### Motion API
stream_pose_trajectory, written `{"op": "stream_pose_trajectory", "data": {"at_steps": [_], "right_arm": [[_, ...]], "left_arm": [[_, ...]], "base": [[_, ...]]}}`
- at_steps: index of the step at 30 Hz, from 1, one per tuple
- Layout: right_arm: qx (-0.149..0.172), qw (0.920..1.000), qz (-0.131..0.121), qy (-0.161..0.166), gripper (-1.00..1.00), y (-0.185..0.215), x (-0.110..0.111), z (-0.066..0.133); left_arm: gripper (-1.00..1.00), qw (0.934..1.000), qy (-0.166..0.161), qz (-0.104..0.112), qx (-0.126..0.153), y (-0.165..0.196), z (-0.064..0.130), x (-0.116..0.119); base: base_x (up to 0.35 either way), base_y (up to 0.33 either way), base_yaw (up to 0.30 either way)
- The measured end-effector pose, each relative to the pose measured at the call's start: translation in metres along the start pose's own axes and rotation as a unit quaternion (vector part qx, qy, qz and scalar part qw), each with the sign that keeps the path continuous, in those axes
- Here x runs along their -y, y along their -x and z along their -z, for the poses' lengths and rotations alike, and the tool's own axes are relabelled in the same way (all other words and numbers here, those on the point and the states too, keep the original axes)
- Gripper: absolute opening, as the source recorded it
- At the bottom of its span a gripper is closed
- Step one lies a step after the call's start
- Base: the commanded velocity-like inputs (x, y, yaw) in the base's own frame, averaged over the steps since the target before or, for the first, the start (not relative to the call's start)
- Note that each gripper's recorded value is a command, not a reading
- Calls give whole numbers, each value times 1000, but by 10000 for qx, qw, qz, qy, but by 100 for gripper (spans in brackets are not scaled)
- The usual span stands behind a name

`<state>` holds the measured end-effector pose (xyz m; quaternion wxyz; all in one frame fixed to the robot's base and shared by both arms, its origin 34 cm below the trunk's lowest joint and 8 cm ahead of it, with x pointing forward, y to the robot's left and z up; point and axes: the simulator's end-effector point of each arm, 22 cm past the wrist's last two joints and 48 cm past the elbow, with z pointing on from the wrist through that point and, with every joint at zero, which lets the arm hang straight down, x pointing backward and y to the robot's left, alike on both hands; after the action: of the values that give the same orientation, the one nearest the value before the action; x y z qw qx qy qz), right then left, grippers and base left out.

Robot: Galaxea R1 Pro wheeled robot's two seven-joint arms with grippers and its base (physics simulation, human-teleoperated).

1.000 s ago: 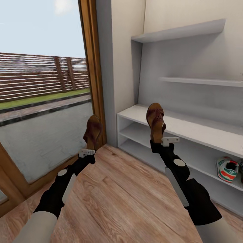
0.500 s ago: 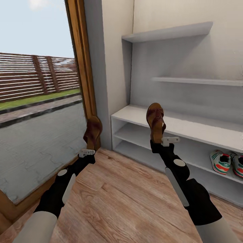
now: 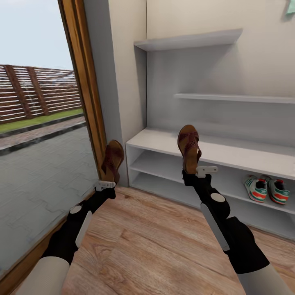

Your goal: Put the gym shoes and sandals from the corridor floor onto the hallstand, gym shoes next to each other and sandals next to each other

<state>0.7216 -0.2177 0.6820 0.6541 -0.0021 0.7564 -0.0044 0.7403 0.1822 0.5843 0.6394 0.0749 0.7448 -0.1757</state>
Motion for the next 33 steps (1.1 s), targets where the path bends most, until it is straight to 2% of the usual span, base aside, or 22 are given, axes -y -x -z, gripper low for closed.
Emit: {"op": "stream_pose_trajectory", "data": {"at_steps": [19, 33], "right_arm": [[0, 10000, -3, 2, -100, 0, 0, 0], [2, 10000, 0, 0, -100, 0, 0, 0]], "left_arm": [[-100, 10000, 0, 0, 0, 0, 0, 0], [-100, 10000, -1, 0, 0, 0, 0, 0]], "base": [[8, 9, -276], [81, 179, -276]]}}
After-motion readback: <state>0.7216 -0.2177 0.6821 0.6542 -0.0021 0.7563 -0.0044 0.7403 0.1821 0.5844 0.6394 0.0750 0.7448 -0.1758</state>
